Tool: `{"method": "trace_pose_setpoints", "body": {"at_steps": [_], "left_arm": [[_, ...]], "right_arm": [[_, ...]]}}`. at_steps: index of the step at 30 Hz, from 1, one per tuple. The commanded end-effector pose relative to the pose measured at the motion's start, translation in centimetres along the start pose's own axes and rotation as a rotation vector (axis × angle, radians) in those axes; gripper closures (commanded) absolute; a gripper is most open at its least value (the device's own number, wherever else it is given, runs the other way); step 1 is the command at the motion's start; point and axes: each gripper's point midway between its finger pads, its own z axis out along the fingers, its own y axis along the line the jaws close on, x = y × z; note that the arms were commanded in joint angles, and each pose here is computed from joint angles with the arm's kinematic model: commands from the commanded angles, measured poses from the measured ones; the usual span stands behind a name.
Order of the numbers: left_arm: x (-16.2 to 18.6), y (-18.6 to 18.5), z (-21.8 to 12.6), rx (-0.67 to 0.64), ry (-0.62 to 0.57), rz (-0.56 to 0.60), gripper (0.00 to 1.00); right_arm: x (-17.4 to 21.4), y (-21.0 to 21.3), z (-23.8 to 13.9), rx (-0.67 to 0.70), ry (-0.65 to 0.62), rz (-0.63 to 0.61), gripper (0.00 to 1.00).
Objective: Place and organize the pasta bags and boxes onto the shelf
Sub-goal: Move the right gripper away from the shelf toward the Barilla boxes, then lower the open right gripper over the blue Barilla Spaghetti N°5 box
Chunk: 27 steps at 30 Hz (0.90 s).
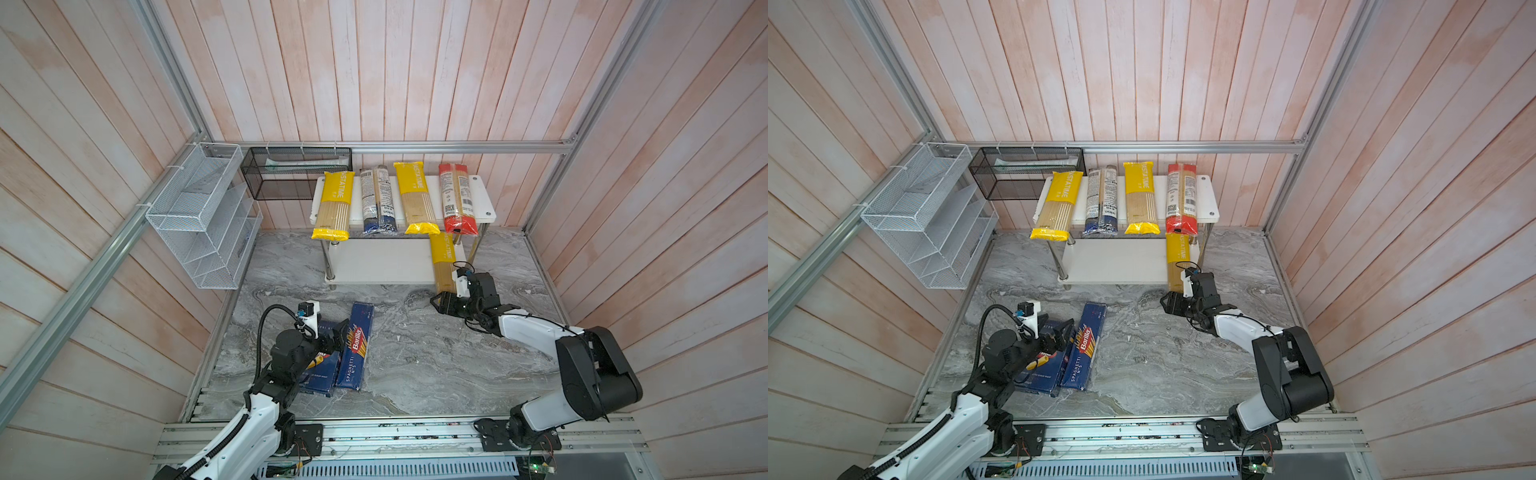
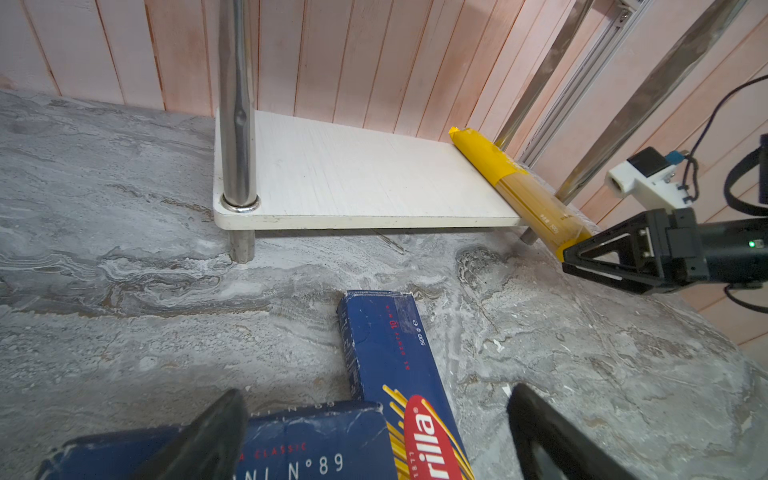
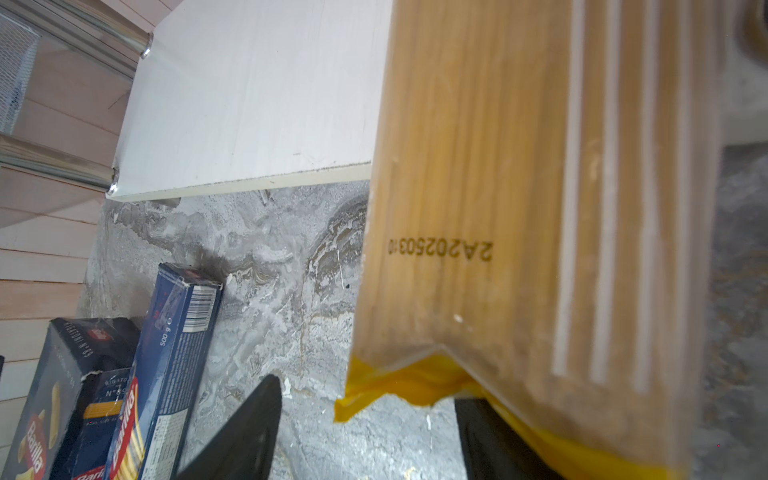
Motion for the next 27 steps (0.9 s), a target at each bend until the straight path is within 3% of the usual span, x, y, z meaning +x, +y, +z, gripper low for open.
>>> {"method": "trace_pose_setpoints", "body": {"at_steps": [1, 9, 17, 27], "left_arm": [[-1.8, -0.5, 0.0, 0.012, -0.046, 0.004, 0.0], [-1.9, -0.3, 0.0, -0.003, -0.044, -0.003, 0.0], [-2.0, -0.1, 0.0, -0.017, -0.042, -0.009, 0.0], [-3.4, 0.7, -1.3, -0.079, -0.093, -0.001, 0.0]], "right_arm": [[-2.2, 1.0, -0.2, -0.025, -0.05, -0.035, 0.33], [2.9, 2.0, -1.0, -0.021, 0.028, -0.017, 0.33], [8.2, 9.2, -2.4, -0.088, 0.06, -0.112, 0.32], [12.1, 12.2, -2.7, -0.078, 0.115, -0.243, 0.31]]}}
